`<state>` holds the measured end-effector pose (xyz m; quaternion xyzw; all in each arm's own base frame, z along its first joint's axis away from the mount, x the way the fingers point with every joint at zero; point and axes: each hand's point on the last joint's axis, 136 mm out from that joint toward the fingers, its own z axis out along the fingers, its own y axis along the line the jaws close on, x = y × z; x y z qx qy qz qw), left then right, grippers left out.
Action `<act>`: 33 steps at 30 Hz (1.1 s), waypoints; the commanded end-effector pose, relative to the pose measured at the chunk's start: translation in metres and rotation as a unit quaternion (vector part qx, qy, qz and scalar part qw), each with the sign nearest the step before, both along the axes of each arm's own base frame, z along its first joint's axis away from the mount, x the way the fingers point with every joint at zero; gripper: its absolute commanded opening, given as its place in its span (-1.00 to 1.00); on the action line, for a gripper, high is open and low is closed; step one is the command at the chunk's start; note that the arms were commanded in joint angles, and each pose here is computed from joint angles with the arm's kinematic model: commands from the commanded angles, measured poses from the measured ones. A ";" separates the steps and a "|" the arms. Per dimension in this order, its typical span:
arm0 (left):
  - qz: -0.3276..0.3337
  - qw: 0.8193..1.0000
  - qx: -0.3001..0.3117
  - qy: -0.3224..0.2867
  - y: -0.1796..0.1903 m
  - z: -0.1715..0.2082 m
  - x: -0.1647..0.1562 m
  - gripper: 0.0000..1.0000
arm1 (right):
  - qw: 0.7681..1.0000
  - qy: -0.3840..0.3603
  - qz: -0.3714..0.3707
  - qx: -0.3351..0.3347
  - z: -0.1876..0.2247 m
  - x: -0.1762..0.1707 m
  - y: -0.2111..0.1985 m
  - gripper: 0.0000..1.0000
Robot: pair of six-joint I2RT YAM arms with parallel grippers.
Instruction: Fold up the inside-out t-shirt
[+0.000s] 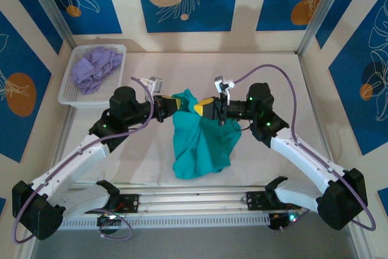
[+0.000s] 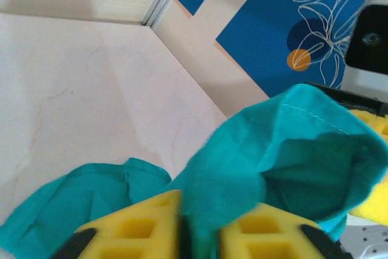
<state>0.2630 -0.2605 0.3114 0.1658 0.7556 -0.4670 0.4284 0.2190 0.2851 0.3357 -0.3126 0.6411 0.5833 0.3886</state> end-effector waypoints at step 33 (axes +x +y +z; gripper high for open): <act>-0.068 0.974 0.052 -0.212 -0.012 0.060 -0.074 -0.25 | 0.995 0.060 -0.067 -0.044 0.002 0.033 -0.008 -1.00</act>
